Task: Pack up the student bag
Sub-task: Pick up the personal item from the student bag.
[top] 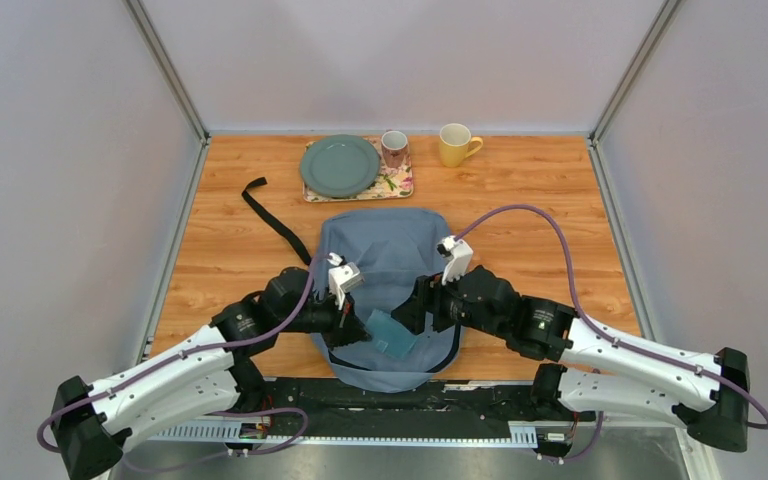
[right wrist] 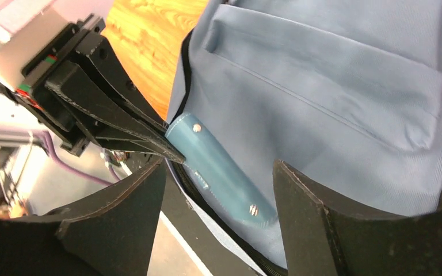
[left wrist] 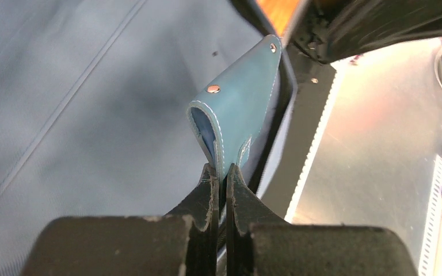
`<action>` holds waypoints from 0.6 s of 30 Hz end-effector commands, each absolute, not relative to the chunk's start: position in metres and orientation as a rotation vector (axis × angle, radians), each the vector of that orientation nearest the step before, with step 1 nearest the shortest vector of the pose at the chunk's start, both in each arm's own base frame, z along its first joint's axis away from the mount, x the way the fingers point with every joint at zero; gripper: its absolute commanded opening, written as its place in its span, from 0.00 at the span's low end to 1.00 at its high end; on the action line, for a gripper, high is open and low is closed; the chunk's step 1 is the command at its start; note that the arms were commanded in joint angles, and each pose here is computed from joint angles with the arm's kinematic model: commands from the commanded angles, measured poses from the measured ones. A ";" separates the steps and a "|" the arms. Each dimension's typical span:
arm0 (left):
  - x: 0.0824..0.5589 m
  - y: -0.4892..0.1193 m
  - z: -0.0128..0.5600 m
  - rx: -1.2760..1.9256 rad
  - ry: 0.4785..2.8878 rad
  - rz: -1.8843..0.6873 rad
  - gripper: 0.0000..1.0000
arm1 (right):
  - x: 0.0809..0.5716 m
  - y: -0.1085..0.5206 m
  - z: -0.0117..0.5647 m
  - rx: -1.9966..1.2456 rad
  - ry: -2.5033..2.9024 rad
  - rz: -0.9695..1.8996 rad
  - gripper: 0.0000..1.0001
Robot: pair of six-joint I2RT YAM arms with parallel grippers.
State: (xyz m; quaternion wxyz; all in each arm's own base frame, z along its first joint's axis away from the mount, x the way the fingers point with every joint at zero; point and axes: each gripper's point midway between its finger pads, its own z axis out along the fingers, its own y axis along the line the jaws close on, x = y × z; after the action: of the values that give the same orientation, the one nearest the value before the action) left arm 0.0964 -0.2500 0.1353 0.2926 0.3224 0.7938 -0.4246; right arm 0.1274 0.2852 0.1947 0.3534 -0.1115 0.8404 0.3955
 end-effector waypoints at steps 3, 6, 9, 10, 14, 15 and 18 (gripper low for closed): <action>0.076 -0.269 0.186 1.167 1.864 -1.279 0.00 | 0.112 0.308 0.206 -0.716 2.121 1.012 0.72; 0.073 -0.270 0.193 1.215 1.835 -1.292 0.00 | 0.105 0.316 0.200 -0.807 2.150 1.019 0.71; 0.074 -0.269 0.194 1.224 1.827 -1.272 0.00 | 0.099 0.317 0.196 -0.848 2.166 1.034 0.65; 0.075 -0.268 0.195 1.229 1.822 -1.262 0.00 | 0.097 0.317 0.198 -0.856 2.161 1.046 0.65; 0.075 -0.262 0.191 1.244 1.852 -1.222 0.00 | 0.090 0.312 0.202 -0.859 2.133 1.093 0.56; 0.076 -0.261 0.189 1.243 1.858 -1.211 0.00 | 0.088 0.311 0.206 -0.859 2.116 1.112 0.55; 0.074 -0.262 0.192 1.246 1.847 -1.225 0.00 | 0.077 0.310 0.204 -0.906 2.119 1.162 0.54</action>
State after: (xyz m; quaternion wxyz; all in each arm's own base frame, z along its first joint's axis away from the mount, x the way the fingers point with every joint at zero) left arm 0.0754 -0.2583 0.1687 0.2708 0.4466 0.7248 -0.4493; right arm 0.0909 0.3096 0.1926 0.2829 -0.3102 0.8148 0.3999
